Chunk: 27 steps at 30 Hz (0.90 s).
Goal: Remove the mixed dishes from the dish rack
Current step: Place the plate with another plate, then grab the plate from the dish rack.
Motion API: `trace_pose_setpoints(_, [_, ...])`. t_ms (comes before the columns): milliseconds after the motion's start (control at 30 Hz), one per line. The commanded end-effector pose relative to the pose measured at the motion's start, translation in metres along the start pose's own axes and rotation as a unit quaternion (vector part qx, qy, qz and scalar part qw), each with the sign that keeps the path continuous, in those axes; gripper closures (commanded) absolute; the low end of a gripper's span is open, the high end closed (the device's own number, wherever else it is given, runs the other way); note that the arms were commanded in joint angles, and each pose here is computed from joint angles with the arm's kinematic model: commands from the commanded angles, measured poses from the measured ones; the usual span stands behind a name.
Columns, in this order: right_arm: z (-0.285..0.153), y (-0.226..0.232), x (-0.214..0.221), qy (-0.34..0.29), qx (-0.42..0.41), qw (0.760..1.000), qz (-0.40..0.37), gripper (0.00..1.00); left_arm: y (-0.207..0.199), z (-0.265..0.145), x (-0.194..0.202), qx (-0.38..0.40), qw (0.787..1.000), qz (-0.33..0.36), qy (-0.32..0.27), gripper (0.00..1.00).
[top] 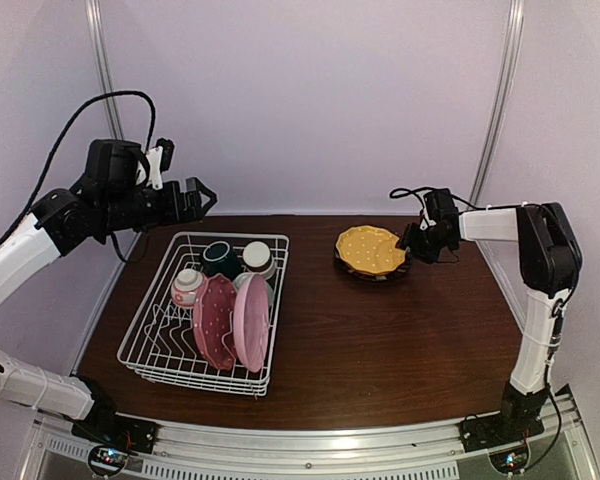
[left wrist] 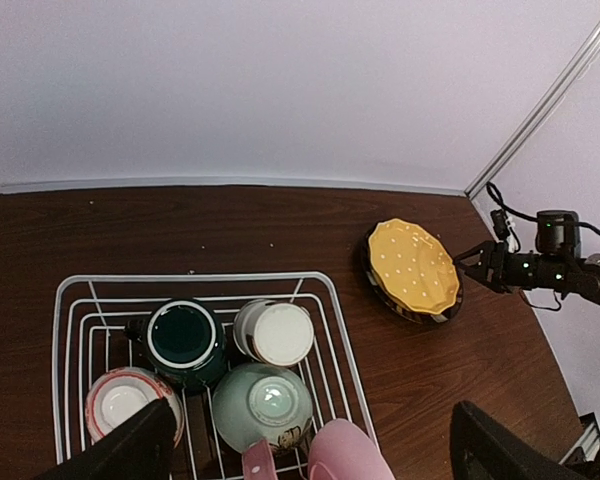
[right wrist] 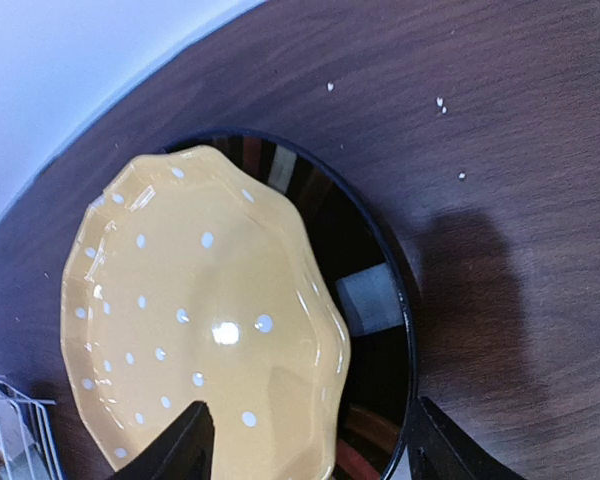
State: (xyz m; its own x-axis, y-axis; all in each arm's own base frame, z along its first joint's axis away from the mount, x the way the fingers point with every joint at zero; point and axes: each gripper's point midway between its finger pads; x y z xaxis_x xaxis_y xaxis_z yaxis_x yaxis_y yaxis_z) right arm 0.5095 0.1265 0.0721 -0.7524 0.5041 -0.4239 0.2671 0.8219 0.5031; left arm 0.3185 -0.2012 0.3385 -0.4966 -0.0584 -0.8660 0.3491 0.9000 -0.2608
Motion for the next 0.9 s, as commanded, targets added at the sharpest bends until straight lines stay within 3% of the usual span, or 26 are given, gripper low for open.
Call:
trace_pose_setpoints(0, [-0.048,0.024,-0.039,-0.061,-0.01,0.998,-0.019,0.23,0.003,-0.002,-0.001,-0.005,1.0,0.014,0.003,0.02])
trace_pose_setpoints(33, [-0.057,0.027,-0.044,-0.07,-0.012,0.997,-0.023,0.12,0.004,-0.003,-0.002,-0.008,1.0,0.016,0.004,0.02])
trace_pose_setpoints(100, [-0.076,0.034,-0.054,-0.088,-0.016,0.995,-0.035,0.01,0.005,-0.006,-0.002,-0.013,1.0,0.023,0.006,0.02])
trace_pose_setpoints(300, [-0.139,0.045,-0.071,-0.142,0.001,0.986,-0.088,0.0,0.023,-0.017,0.006,-0.06,0.998,0.007,0.024,0.03])
trace_pose_setpoints(467, [-0.193,0.036,-0.063,-0.194,0.042,0.971,-0.135,0.0,0.021,-0.03,0.023,-0.036,0.998,0.026,0.04,0.03])
trace_pose_setpoints(733, [-0.255,0.033,-0.025,-0.261,0.109,0.929,-0.238,0.0,0.028,-0.041,0.088,-0.025,0.985,0.053,0.164,0.03])
trace_pose_setpoints(867, [-0.27,0.025,-0.013,-0.281,0.09,0.929,-0.221,0.0,0.024,-0.043,0.12,0.001,0.977,0.046,0.21,0.03])
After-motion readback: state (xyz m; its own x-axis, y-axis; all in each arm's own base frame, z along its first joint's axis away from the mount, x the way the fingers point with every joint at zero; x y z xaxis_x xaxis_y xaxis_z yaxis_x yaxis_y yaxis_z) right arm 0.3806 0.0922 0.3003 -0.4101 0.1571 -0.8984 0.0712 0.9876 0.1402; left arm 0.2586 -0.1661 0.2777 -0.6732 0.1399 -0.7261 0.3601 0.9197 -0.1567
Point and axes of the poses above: each gripper's point midway between its finger pads, its own z axis out along the fingers, its own y axis along the line the jaws close on, x = y × z, and after that the axes turned 6 degrees about z, right-handed
